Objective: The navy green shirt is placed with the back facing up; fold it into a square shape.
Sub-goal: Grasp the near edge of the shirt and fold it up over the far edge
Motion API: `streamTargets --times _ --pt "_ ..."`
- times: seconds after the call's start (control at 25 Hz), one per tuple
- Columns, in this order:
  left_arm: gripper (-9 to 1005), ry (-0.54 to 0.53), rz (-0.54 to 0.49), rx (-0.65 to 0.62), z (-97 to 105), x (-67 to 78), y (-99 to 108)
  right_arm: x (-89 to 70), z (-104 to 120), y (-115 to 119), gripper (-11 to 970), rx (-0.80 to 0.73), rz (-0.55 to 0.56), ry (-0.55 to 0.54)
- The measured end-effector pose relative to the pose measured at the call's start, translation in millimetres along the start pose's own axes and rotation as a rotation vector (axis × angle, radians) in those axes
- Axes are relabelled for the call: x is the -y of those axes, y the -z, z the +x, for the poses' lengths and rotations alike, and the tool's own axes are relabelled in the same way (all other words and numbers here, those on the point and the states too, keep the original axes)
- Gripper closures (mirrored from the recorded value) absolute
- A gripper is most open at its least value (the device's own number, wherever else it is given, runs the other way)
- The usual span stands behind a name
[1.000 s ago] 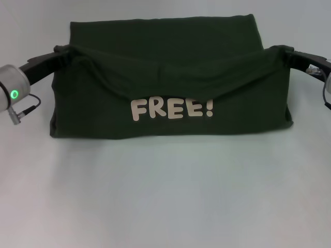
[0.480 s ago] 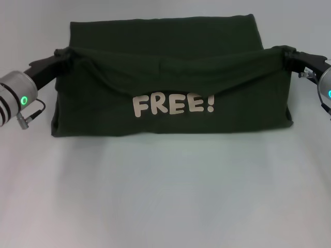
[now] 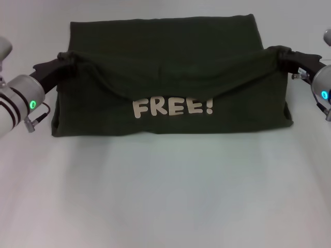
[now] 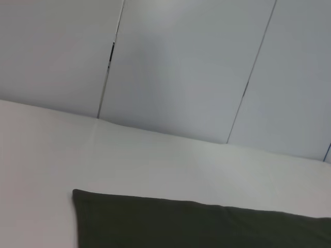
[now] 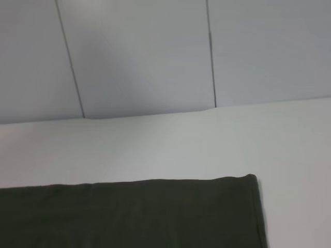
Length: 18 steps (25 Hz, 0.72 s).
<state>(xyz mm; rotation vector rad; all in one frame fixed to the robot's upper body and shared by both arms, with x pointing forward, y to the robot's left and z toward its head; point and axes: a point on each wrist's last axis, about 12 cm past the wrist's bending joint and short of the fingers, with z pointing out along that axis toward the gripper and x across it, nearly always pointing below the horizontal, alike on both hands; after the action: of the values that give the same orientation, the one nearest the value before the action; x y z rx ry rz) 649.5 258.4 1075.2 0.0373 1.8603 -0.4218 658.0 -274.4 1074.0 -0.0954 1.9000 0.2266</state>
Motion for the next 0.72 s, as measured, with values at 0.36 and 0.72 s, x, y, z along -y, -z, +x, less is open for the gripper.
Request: streamTargets --times 0.36,0.72 --pt "938 0.007 -0.043 -0.012 4.8 3.0 -2.9 -0.7 -1.2 -3.2 883 -0.018 0.029 0.012" --pt "679 0.051 -0.086 0.001 5.1 -3.1 -1.0 1.3 -4.5 -4.2 505 -0.016 0.042 0.016"
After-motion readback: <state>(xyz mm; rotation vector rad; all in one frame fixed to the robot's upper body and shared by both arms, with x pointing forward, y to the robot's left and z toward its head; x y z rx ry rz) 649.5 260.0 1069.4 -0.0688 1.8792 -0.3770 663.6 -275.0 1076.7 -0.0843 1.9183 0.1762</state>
